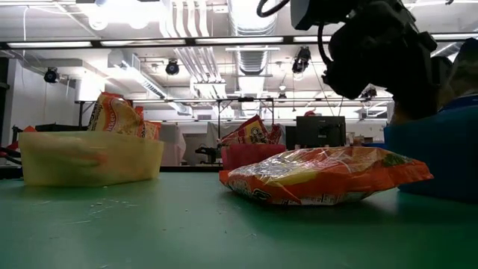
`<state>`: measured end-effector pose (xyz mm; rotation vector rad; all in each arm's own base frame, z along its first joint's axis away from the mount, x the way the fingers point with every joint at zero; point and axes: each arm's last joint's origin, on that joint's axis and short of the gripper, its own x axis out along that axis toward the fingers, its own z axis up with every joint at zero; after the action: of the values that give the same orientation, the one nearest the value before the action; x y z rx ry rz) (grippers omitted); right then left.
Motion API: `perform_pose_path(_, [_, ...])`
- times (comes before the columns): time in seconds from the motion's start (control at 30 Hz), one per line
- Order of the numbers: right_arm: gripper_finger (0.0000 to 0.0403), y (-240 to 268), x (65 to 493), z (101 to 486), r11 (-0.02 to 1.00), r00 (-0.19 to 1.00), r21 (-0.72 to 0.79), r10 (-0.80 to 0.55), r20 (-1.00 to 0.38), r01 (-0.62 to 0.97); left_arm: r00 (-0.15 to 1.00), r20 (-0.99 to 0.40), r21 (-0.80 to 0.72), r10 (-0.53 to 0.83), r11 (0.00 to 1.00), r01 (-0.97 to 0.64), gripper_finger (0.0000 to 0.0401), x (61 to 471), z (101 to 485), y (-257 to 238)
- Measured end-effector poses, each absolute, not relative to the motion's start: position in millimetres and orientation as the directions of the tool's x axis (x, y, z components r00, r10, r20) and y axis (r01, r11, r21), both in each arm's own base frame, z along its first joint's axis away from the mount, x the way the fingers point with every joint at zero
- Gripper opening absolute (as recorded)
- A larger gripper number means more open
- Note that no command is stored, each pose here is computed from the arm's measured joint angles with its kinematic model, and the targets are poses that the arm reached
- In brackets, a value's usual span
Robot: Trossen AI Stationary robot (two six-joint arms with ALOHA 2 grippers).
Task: Sort Maruchan noodles
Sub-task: Put the blue noodle pack into the blue bin
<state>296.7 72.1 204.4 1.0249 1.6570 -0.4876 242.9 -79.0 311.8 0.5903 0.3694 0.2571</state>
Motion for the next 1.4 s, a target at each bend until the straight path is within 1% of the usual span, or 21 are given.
perform_pose_path(0.2, [0.0058,71.3,297.3,205.8,0.575,-0.036,0.201,0.375,-0.926,0.793,0.900,-0.274,0.581,0.339,0.804,-0.127,0.0000,242.6,310.6,-78.9])
perform_pose_path(0.3, [0.0079,71.1,296.4,209.0,0.571,-0.023,0.211,0.375,-0.927,0.794,0.900,-0.273,0.580,0.339,0.804,-0.127,0.0000,242.6,310.7,-78.9])
perform_pose_path(0.43, [0.0121,70.9,295.8,214.4,0.567,-0.008,0.228,0.382,-0.924,0.791,0.900,-0.273,0.580,0.339,0.804,-0.127,0.0000,242.6,310.7,-78.9])
perform_pose_path(0.6, [0.0167,71.1,297.3,236.7,0.553,0.032,0.276,0.410,-0.912,0.786,0.900,-0.273,0.580,0.340,0.805,-0.128,0.0000,242.6,310.7,-78.9])
perform_pose_path(0.67, [0.0175,71.4,297.5,248.8,0.541,0.038,0.279,0.414,-0.910,0.793,0.900,-0.274,0.580,0.339,0.805,-0.127,0.0000,242.5,310.6,-79.0])
perform_pose_path(0.77, [0.0177,71.9,295.5,265.3,0.544,0.021,0.258,0.403,-0.915,0.798,0.898,-0.279,0.579,0.340,0.806,-0.126,0.0000,242.3,310.0,-78.8])
perform_pose_path(0.87, [0.0164,73.6,292.4,275.6,0.547,-0.004,0.222,0.381,-0.925,0.807,0.895,-0.287,0.582,0.342,0.804,-0.120,0.0000,242.0,308.9,-78.6])
perform_pose_path(0.93, [0.0144,77.2,290.6,278.7,0.552,-0.014,0.209,0.372,-0.928,0.807,0.894,-0.290,0.580,0.342,0.806,-0.120,0.0000,241.8,308.5,-78.6])
perform_pose_path(1.17, [0.0041,99.3,283.7,276.7,0.556,-0.042,0.184,0.369,-0.928,0.811,0.889,-0.302,0.583,0.344,0.804,-0.113,0.0000,241.3,307.1,-78.4])
perform_pose_path(1.23, [0.0018,105.2,281.8,275.1,0.553,-0.049,0.171,0.361,-0.931,0.815,0.889,-0.302,0.583,0.344,0.805,-0.113,0.0000,241.3,307.1,-78.4])
perform_pose_path(1.4, [0.0011,116.9,280.2,271.5,0.540,-0.027,0.171,0.339,-0.940,0.824,0.889,-0.303,0.580,0.344,0.807,-0.114,0.0000,241.3,307.0,-78.5])
